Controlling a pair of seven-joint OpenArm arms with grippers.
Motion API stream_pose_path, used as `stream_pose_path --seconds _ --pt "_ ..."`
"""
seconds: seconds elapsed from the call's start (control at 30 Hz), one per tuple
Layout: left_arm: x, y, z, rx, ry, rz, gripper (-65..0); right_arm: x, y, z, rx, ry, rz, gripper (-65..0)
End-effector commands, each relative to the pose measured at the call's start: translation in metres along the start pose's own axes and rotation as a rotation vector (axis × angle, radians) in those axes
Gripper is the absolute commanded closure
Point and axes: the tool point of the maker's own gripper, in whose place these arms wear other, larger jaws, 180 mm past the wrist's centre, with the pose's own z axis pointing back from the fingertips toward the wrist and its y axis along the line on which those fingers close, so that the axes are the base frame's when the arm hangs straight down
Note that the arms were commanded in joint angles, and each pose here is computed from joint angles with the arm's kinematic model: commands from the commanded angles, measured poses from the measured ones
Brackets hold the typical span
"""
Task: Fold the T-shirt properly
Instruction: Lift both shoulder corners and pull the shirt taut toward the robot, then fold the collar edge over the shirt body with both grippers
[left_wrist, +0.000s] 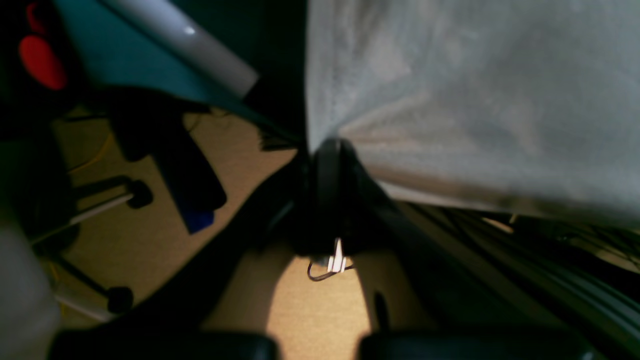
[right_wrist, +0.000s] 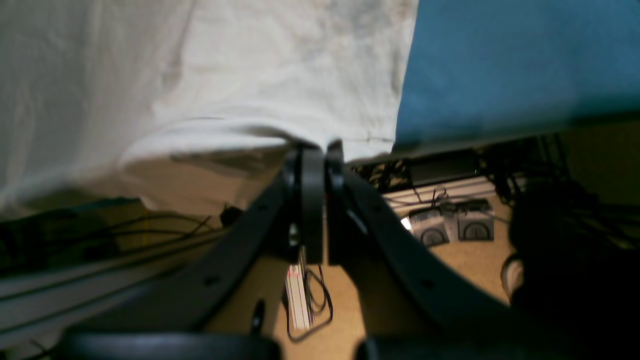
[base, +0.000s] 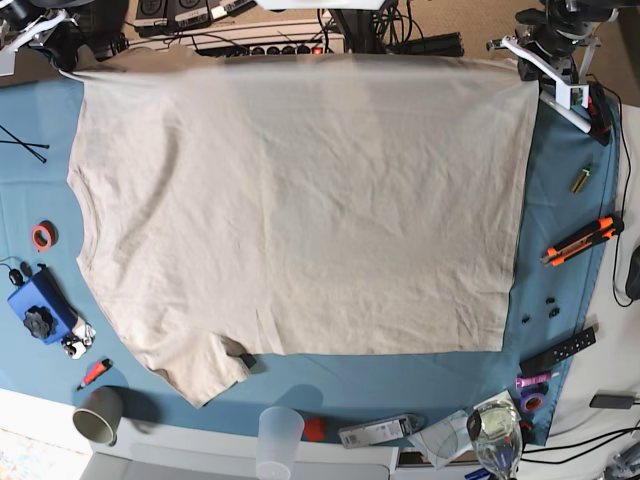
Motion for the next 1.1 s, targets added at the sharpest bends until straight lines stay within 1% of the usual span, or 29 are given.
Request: stream_pose_path --seconds 0.0,0.13,0.23,0.4,0.6,0.7,0.83,0.97,1.07 --pt "0.009 -0.002 0.004 -0.009 -0.035 -0.003 0.0 0.014 -0.001 0.003 -0.007 -0.041 0.024 0.0" --pt "0.016 -0.011 0.003 -0.058 -0.063 0.023 0.0 0.018 -0.004 -0.001 -0.024 -0.049 0.039 0.0" --pt "0.022 -0.012 0.001 -0.058 -0.077 0.020 0.0 0.017 -0.007 -0.003 -0.045 -0.039 0.050 0.0" --pt "0.029 -0.013 0.000 -0.062 -0.095 0.020 0.0 0.021 -0.006 -0.005 -0.041 -0.051 0.052 0.0" --pt "0.028 -0.012 -0.001 -0.059 -0.093 0.023 0.0 0.024 -0.008 -0.010 -0.052 -0.058 0.063 0.0" --pt "0.031 -0.012 -0.002 -0.059 -0.105 0.022 0.0 0.021 -0.004 -0.019 -0.041 -0.033 0.076 0.0" --pt "0.037 -0.008 -0.003 -0.033 -0.117 0.004 0.0 0.016 0.011 -0.035 0.018 -0.021 0.084 0.0" --pt "0.042 -0.008 -0.003 -0.029 -0.149 0.002 0.0 0.012 0.013 -0.050 -0.003 0.010 0.132 0.0" --pt "0.049 -0.009 -0.003 -0.033 -0.168 0.001 0.0 0.017 0.015 -0.060 -0.004 0.003 0.154 0.0"
